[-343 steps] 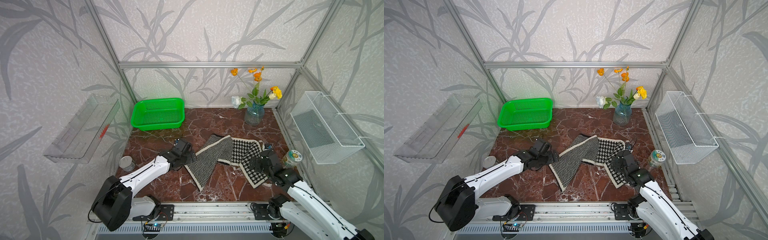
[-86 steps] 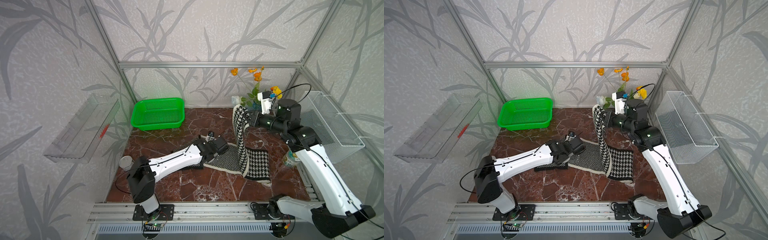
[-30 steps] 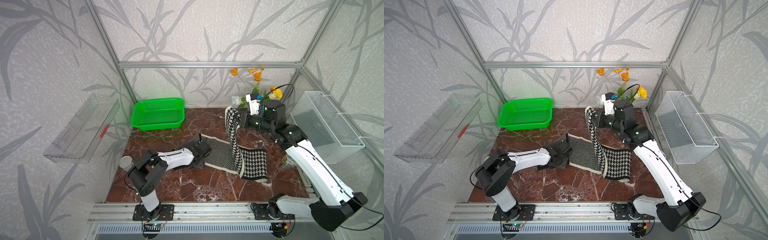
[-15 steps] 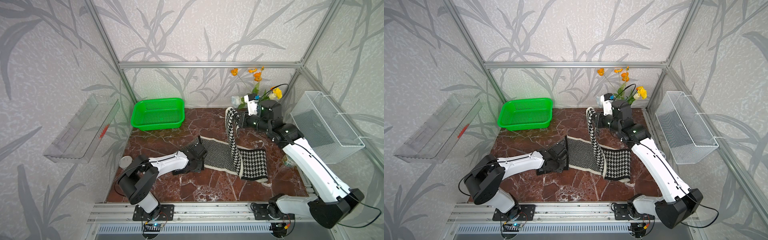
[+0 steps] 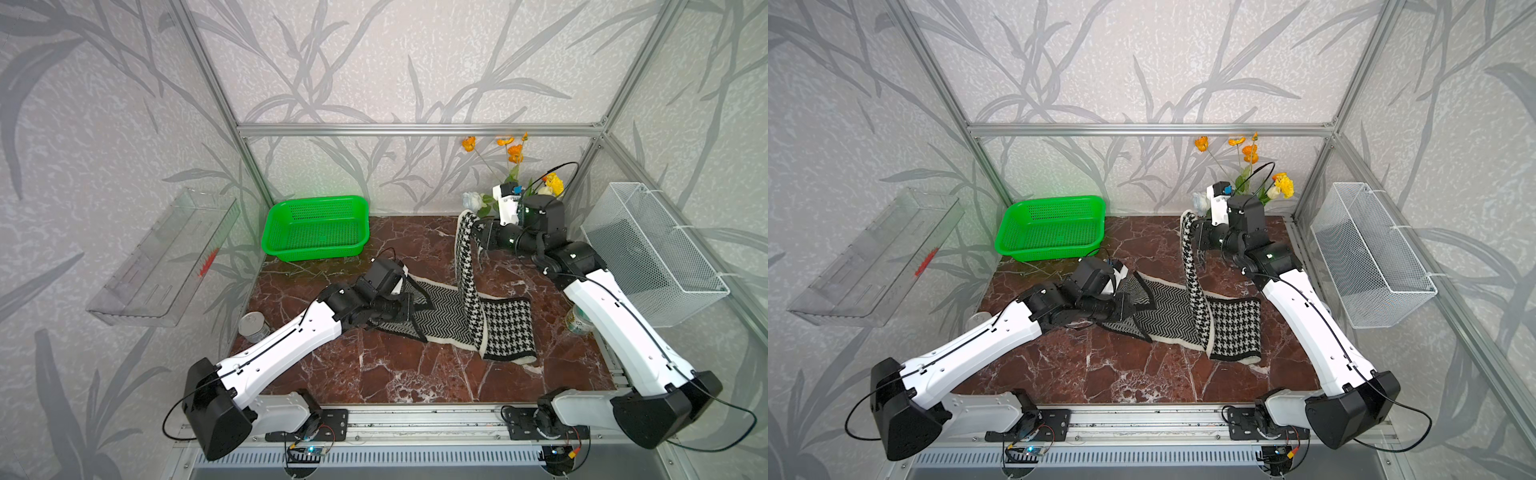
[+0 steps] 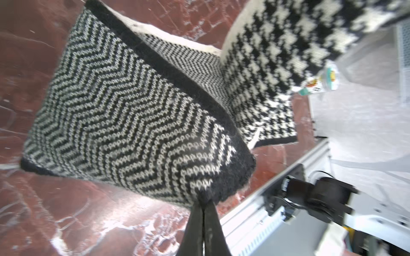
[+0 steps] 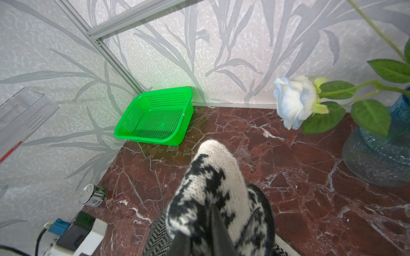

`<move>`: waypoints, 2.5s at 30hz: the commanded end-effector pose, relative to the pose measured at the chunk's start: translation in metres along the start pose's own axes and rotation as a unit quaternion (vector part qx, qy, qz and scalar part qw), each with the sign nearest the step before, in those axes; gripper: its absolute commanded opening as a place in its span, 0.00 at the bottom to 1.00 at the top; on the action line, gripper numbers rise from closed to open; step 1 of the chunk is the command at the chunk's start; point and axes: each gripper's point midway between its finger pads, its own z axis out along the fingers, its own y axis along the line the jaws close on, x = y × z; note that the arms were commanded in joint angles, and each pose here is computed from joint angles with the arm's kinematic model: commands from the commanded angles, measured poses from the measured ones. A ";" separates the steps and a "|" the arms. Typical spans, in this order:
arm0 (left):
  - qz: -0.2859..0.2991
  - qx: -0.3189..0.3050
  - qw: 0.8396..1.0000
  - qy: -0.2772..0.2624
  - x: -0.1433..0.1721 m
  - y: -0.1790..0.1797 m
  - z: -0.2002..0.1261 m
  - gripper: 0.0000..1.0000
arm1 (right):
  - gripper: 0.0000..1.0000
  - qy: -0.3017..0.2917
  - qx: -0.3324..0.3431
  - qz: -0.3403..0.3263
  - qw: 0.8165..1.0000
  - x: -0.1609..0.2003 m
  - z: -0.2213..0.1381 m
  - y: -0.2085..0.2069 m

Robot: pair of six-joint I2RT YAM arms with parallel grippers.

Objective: Roll up the scarf and place it into the basket
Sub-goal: Fold the scarf at the center of the board.

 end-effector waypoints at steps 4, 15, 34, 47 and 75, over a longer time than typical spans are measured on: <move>-0.056 0.142 0.984 -0.087 -0.035 -0.043 -0.045 0.00 | 0.15 -0.037 0.015 -0.014 0.999 -0.034 -0.014 -0.011; -0.131 0.175 0.964 -0.152 -0.099 -0.025 -0.086 0.00 | 0.12 -0.049 -0.020 0.028 0.998 -0.049 -0.018 -0.013; -0.362 0.171 0.899 -0.177 -0.107 0.191 -0.101 0.00 | 0.12 -0.013 -0.089 -0.002 0.996 -0.018 0.034 0.067; -0.468 0.097 0.867 -0.140 -0.066 0.282 -0.076 0.05 | 0.12 0.002 -0.127 -0.011 0.992 0.001 0.058 0.112; -0.510 0.001 0.842 -0.176 -0.074 0.356 -0.088 0.48 | 0.12 0.031 -0.190 -0.060 0.979 0.031 0.112 0.224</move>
